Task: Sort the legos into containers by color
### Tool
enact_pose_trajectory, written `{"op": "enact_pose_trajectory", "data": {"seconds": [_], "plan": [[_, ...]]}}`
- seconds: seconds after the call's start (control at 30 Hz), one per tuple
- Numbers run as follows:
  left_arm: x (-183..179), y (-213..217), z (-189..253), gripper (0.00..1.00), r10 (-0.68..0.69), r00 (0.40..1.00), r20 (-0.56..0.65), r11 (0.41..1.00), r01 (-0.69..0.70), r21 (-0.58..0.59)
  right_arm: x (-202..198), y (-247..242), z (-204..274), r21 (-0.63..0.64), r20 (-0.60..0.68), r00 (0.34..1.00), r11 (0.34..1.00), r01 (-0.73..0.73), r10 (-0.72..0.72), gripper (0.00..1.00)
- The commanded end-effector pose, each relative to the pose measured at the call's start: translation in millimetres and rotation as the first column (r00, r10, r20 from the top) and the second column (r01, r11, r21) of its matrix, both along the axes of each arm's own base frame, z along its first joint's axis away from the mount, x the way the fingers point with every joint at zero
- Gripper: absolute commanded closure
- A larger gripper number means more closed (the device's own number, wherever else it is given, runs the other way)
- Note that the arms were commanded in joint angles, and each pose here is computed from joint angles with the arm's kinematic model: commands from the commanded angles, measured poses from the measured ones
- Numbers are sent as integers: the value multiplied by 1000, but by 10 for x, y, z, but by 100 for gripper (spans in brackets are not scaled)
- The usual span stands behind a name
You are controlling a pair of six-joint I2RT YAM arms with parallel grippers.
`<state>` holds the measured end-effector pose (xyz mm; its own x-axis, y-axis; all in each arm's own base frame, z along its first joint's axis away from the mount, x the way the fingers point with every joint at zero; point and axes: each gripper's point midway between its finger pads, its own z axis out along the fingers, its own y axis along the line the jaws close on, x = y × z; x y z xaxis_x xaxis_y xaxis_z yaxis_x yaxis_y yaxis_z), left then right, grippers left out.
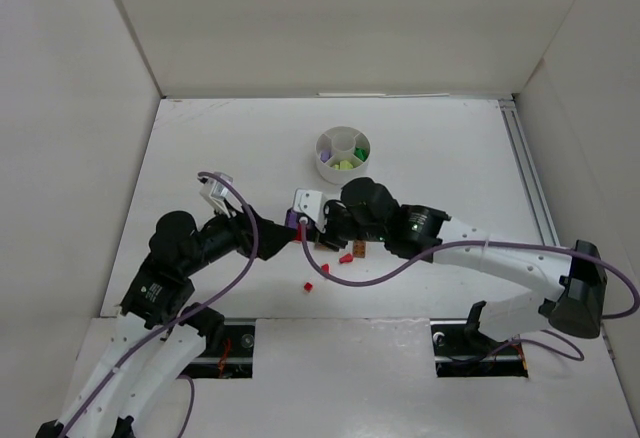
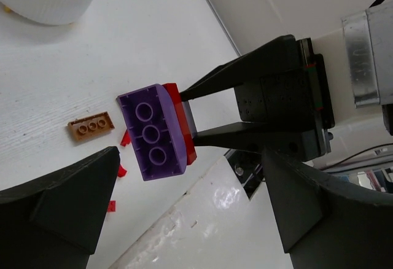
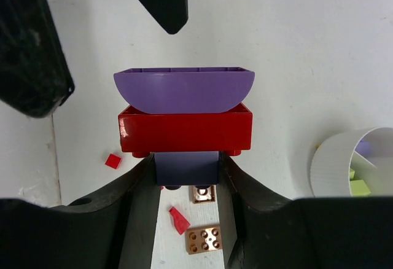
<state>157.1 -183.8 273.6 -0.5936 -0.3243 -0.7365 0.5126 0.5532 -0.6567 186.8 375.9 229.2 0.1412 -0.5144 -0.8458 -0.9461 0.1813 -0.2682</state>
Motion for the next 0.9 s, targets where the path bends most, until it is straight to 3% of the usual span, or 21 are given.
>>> {"op": "enact_pose_trajectory", "data": {"seconds": [0.0,0.4,0.7,0.77,0.87], "plan": [[-72,-83,162,0,-71,995,69,997,73,-39,38,52,323,108,25,999,994,20,-22,95],[-67,-156,114,6,-112,992,55,992,114,-46,-161,-36,664,204,68,996,977,-69,56,96],[-76,-231,177,6,-154,985,75,984,160,-84,-166,173,454,162,21,993,980,-115,114,96],[-61,-239,159,10,-154,986,66,984,159,-82,-146,212,485,166,23,993,979,-116,113,96],[-44,-232,158,28,-144,987,66,986,149,-81,-111,227,466,164,27,995,981,-104,101,96]]}}
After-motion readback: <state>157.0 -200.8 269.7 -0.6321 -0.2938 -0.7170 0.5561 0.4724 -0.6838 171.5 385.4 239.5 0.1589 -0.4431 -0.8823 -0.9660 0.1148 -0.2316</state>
